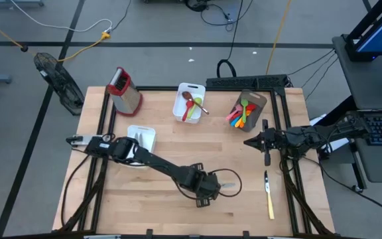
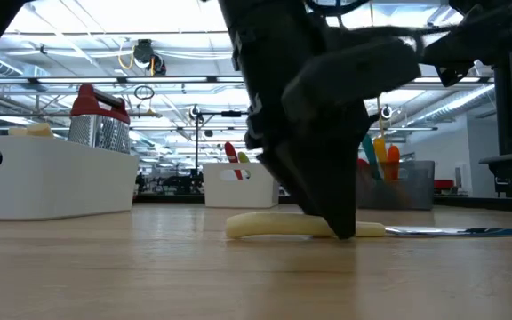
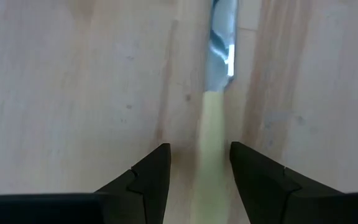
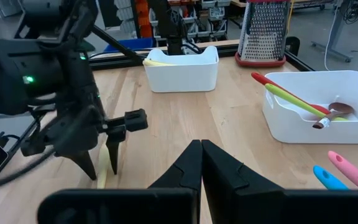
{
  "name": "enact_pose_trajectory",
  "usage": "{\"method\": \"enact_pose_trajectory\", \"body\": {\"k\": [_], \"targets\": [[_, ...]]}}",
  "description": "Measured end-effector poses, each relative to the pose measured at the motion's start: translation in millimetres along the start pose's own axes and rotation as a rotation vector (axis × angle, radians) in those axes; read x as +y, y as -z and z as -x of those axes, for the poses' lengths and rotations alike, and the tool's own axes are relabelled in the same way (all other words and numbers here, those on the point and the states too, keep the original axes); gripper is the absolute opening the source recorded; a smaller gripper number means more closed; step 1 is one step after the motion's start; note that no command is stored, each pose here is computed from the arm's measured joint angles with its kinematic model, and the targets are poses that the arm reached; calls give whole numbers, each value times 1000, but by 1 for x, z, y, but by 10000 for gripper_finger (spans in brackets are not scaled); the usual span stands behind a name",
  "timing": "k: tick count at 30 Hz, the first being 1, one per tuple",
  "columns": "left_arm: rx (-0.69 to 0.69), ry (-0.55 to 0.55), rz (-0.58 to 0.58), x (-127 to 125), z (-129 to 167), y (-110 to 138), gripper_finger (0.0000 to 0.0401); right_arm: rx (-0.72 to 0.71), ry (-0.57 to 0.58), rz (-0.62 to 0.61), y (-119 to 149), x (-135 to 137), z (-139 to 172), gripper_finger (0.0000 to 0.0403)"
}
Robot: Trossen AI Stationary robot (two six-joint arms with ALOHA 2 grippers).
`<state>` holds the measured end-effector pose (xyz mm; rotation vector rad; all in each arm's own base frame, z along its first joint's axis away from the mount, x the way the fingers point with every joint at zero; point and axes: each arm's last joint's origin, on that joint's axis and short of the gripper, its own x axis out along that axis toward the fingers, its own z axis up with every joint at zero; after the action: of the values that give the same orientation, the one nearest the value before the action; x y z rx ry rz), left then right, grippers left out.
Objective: Pick & Place Kitchen Items
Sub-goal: Put the yellow knife into the bottom white bin
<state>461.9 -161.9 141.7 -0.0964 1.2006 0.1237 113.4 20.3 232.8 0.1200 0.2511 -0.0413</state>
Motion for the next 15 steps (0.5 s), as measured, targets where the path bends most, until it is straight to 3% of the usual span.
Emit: {"method": "enact_pose_trajectory", "body": {"k": [11, 15], "targets": [[47, -18, -11, -2, -8, 15, 172, -1, 0, 0, 0, 0, 0, 4], [45, -52, -17, -2, -9, 16, 152, 0, 0, 0, 0, 0, 0, 4]]}}
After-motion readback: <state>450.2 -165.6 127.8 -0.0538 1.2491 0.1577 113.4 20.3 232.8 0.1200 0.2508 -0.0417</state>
